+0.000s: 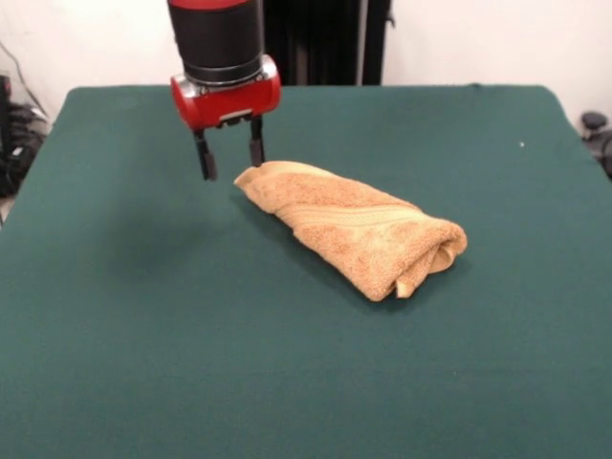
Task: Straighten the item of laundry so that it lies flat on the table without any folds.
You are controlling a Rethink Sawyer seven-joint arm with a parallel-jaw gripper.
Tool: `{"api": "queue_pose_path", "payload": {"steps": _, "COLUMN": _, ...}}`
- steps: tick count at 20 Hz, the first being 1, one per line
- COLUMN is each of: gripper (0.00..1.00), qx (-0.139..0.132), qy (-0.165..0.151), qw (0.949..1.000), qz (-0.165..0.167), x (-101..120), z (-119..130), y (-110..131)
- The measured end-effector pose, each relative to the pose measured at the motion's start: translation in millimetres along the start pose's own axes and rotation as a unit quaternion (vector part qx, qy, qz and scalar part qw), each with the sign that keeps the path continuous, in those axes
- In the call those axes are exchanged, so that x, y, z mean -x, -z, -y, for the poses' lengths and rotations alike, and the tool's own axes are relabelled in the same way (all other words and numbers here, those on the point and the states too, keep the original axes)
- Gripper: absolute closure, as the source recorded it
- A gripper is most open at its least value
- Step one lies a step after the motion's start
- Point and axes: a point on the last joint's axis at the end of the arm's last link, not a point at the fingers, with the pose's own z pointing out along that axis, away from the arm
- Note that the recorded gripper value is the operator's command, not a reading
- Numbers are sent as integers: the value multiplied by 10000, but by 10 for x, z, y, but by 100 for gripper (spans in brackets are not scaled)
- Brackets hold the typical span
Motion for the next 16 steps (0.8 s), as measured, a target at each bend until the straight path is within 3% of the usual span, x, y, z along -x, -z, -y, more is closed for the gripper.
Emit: {"api": "queue_pose_path", "payload": {"steps": 16, "gripper": 0, "qx": 126, "qy": -8, "qw": 9986, "qz": -505, "x": -29, "z": 24, "y": -112}}
